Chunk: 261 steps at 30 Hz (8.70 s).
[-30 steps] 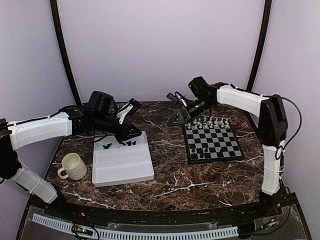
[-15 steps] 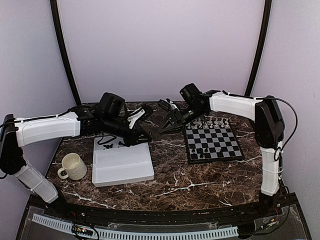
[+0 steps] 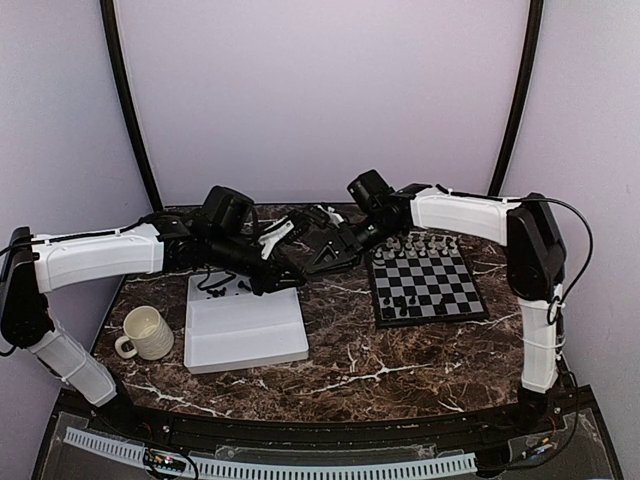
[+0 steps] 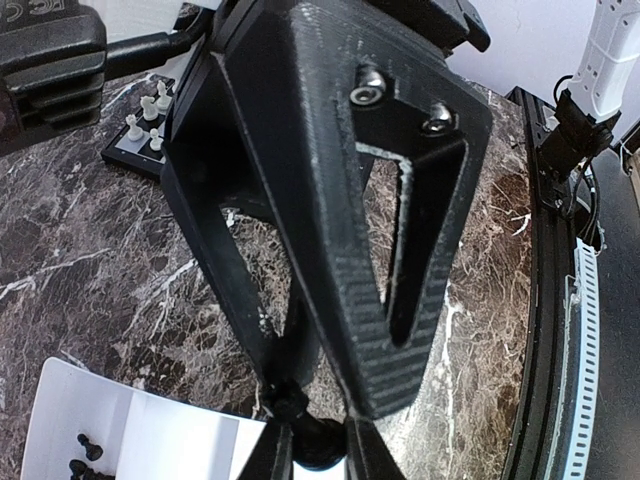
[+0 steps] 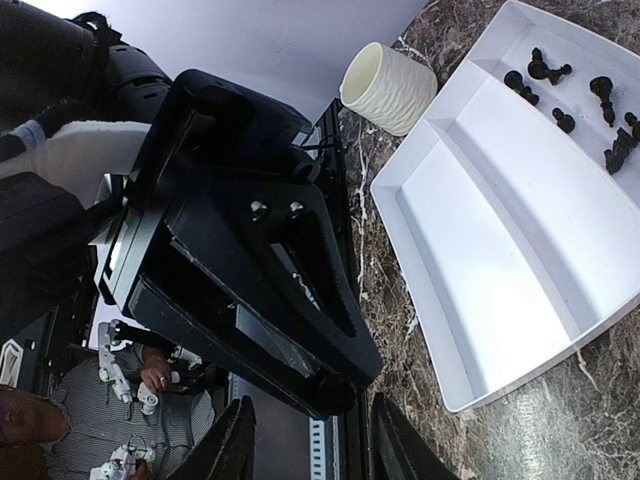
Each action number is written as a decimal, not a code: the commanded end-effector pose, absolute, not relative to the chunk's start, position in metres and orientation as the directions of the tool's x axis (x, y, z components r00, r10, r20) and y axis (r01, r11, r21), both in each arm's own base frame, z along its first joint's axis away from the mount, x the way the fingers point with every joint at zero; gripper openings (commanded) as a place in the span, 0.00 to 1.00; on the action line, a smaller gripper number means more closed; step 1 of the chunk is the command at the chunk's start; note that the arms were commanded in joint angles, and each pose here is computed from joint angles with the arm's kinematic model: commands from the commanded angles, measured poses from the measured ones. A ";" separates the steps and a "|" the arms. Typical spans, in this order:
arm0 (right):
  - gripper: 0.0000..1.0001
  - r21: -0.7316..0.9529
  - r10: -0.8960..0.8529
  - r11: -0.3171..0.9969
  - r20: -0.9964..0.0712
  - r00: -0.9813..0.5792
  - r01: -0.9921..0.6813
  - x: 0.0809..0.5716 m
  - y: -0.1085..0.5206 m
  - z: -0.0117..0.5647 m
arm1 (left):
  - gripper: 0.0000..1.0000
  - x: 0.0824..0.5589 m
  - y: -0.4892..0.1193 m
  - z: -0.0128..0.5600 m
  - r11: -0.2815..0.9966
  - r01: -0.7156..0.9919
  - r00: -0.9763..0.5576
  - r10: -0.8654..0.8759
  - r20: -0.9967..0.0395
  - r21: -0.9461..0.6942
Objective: Set up the chess pieces on the board
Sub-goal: Pass from the left arm to the right, then place the rook at a8, then pick up the bishop from the storage box.
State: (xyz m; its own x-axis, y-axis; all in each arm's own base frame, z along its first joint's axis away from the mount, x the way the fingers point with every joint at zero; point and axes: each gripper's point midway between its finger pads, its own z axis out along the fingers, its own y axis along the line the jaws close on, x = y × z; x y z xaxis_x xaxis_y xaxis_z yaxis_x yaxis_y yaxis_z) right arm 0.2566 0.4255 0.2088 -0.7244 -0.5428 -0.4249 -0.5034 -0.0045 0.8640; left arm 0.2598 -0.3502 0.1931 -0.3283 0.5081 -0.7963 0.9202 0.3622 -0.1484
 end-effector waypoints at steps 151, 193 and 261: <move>0.05 -0.038 -0.446 0.881 -0.398 -0.801 -0.471 0.298 0.036 0.056 | 0.40 0.359 -0.278 0.202 0.762 0.642 -0.408 0.428 -0.806 0.079; 0.32 0.067 -0.484 0.762 -0.602 -0.635 -0.644 0.328 0.090 0.168 | 0.39 0.369 -0.183 0.089 0.941 0.338 -0.869 0.307 -0.389 -0.014; 0.31 0.216 -0.470 0.672 -0.614 -0.633 -0.708 0.323 0.136 0.172 | 0.07 0.332 -0.172 0.022 0.735 0.678 -0.733 0.678 -0.058 0.019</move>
State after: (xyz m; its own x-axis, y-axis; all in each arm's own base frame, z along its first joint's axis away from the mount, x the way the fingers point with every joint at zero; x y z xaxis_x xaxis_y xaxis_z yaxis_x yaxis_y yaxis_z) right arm 0.3212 0.1262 0.1490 -0.6638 -0.4758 -0.5770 -0.6880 0.6911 0.2216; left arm 0.3561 -0.1772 0.0234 -0.6954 0.7031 -0.1485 0.7015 0.7090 0.0725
